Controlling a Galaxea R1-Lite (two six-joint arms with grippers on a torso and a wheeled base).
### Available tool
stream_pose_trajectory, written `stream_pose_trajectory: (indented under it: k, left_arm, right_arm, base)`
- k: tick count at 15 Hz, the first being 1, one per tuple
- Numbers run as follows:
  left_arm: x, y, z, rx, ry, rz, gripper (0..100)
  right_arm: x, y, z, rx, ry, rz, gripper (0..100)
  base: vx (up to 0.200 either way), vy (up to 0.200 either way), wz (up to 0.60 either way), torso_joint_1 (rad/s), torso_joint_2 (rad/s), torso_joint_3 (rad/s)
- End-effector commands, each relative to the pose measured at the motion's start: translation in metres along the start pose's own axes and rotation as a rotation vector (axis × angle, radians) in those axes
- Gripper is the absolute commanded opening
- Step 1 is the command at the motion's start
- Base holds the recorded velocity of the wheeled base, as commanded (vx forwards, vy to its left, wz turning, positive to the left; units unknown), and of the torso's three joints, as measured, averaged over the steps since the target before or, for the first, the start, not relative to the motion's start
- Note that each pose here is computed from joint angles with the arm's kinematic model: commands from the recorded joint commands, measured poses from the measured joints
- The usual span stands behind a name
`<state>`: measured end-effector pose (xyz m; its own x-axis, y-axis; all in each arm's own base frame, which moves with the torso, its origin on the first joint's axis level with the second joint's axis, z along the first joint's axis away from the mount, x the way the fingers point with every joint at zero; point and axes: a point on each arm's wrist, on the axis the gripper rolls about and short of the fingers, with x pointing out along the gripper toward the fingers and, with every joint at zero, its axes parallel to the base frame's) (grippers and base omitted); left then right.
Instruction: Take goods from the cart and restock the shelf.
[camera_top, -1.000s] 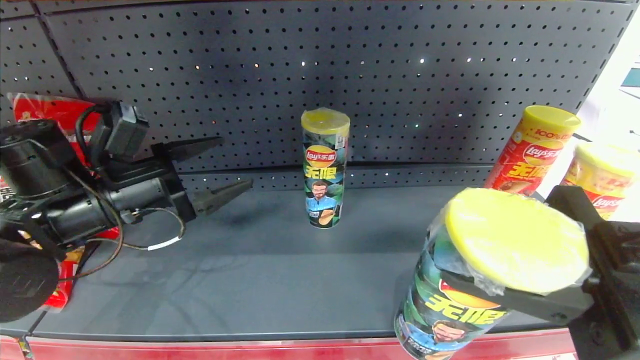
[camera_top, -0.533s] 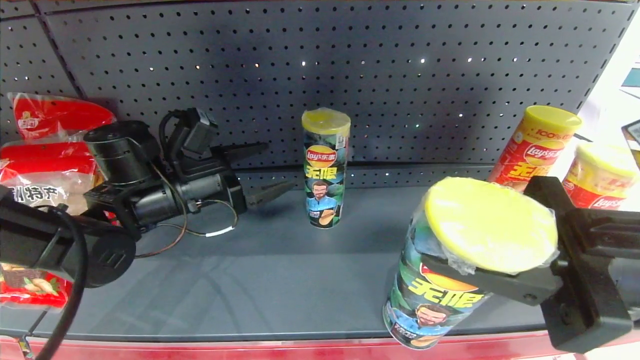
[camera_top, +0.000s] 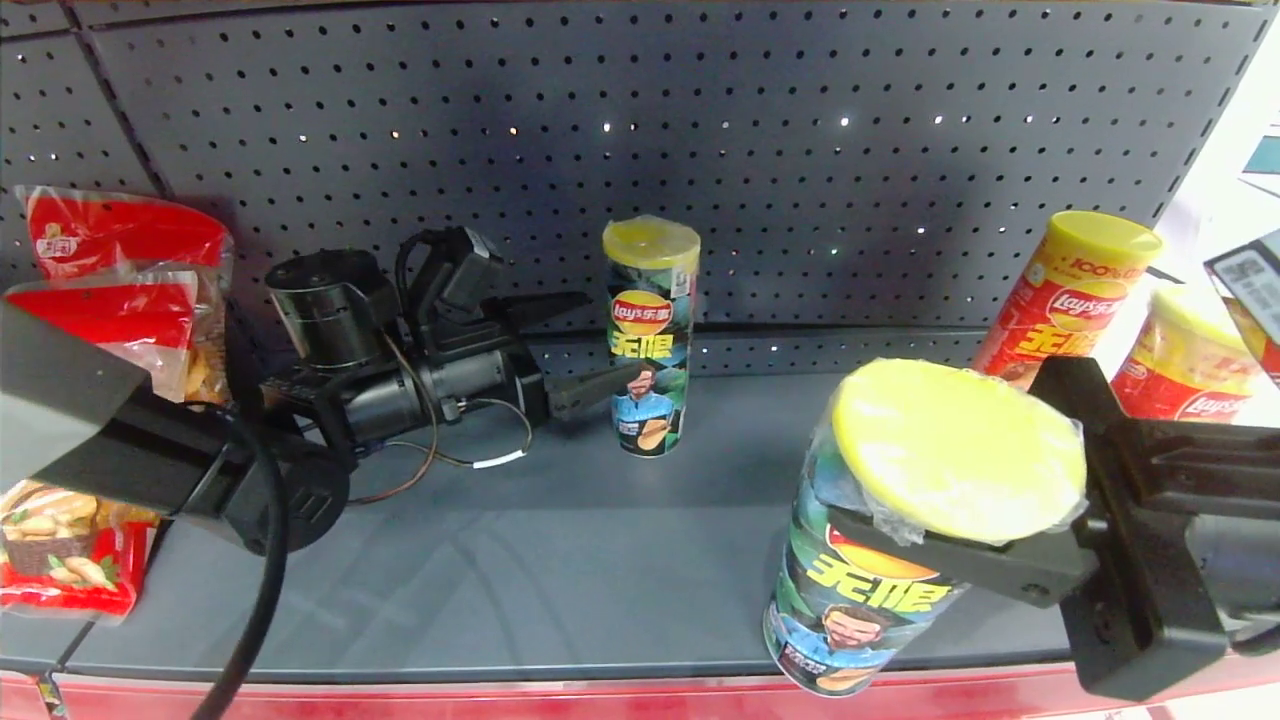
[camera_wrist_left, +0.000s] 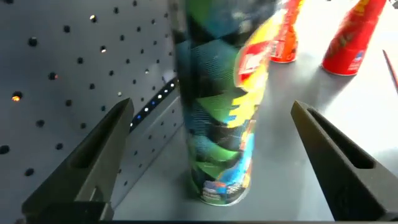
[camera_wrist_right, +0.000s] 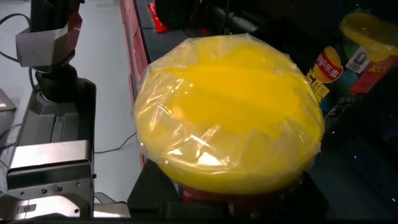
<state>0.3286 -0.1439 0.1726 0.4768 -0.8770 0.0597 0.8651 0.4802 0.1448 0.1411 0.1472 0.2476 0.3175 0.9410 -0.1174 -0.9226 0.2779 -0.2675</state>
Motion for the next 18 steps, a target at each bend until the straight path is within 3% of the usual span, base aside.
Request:
stream_pose_trajectory:
  k: [1,2,6,11,12,16,18]
  left_arm:
    - [0.007,0.005,-0.006,-0.001,0.001,-0.003,100]
    - [0.013,0.006,-0.008,-0.001,-0.003,-0.008,100]
    - [0.034,-0.007,-0.013,-0.026,-0.009,-0.052,100]
    - [0.049,-0.002,-0.026,-0.03,-0.014,-0.057,100]
    - [0.05,-0.003,-0.027,-0.03,-0.015,-0.052,0]
    - [0.052,-0.009,-0.022,-0.021,-0.04,-0.064,0]
    - [0.04,-0.017,-0.004,-0.008,-0.059,-0.067,0]
  right_arm:
    - [0.0,0.0,0.001,-0.002,-0.003,0.0,0]
    - [0.0,0.0,0.001,-0.003,-0.004,0.0,0]
    - [0.0,0.001,0.0,-0.002,0.001,-0.007,0]
    - [-0.001,0.001,-0.001,0.001,0.005,-0.009,0]
    - [-0.001,0.001,-0.001,0.0,0.005,-0.01,0]
    - [0.0,0.001,0.0,0.001,0.005,-0.012,0]
    - [0.001,-0.001,0.001,0.002,0.002,-0.016,0]
  base:
    - [0.0,0.0,0.0,0.0,0.0,0.0]
    - [0.0,0.0,0.0,0.0,0.0,0.0]
    - [0.0,0.0,0.0,0.0,0.0,0.0]
    - [0.0,0.0,0.0,0.0,0.0,0.0]
    - [0.0,0.0,0.0,0.0,0.0,0.0]
    - [0.0,0.0,0.0,0.0,0.0,0.0]
    - [0.0,0.0,0.0,0.0,0.0,0.0]
